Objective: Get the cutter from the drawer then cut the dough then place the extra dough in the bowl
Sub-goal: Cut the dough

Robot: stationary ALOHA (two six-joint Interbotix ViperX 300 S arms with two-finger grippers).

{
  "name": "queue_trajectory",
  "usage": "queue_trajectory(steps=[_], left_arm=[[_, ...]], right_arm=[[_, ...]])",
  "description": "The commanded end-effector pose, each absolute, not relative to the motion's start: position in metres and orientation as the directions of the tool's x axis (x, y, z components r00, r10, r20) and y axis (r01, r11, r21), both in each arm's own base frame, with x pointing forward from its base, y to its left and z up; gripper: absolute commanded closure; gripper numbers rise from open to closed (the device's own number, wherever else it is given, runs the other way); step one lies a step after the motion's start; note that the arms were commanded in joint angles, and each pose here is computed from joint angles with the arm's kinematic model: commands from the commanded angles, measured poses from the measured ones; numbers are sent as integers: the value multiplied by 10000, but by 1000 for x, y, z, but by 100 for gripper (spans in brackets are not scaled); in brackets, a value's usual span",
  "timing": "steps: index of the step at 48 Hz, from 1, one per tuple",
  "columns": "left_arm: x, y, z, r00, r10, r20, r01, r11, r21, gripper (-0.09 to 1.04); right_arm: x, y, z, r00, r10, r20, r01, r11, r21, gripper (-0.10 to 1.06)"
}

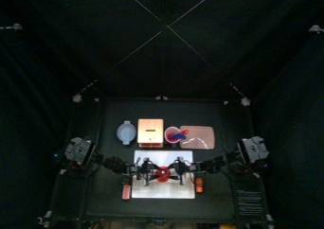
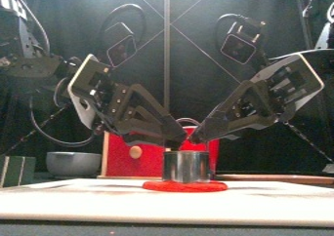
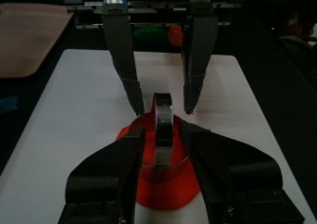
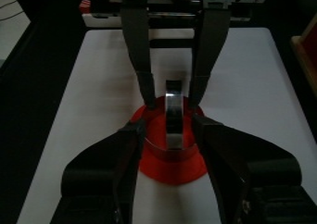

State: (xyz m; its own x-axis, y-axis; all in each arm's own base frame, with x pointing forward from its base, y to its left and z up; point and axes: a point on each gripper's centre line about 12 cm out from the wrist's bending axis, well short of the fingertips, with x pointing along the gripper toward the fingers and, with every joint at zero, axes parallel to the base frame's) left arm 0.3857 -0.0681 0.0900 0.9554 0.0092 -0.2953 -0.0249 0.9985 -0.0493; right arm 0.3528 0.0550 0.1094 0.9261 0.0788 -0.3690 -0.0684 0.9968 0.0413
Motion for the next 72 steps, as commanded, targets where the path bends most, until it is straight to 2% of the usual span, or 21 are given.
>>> queue_trajectory(steps=[1,7,15,22,32,40,46,57,72], left_arm=[[391,-68,106,9668,86,-2553,-247,9979,-600,18],[390,-68,105,9661,91,-2581,-247,9981,-573,18],[389,-67,104,9661,102,-2580,-255,9981,-559,20],[384,-66,100,9617,113,-2738,-268,9982,-529,28],[379,-64,97,9579,133,-2868,-288,9983,-499,38],[377,-64,95,9558,127,-2937,-278,9985,-472,39],[378,-64,90,9522,133,-3050,-281,9986,-443,39],[375,-70,72,9355,36,-3532,-220,9986,-482,40],[364,-95,46,9075,-5,-4200,-302,9973,-664,40]], right_arm=[[355,54,123,9412,762,-3291,-647,9969,458,17],[353,54,122,9391,778,-3347,-681,9968,406,23],[355,53,119,9367,768,-3415,-691,9970,348,40],[358,49,112,9254,690,-3727,-615,9976,321,49],[361,47,108,9096,633,-4107,-536,9979,350,50],[356,46,99,8820,599,-4674,-441,9980,447,50],[350,48,85,8376,580,-5433,-299,9977,604,50],[341,56,52,7617,356,-6470,354,9947,965,50],[333,66,37,7252,175,-6883,986,9867,1290,50]])
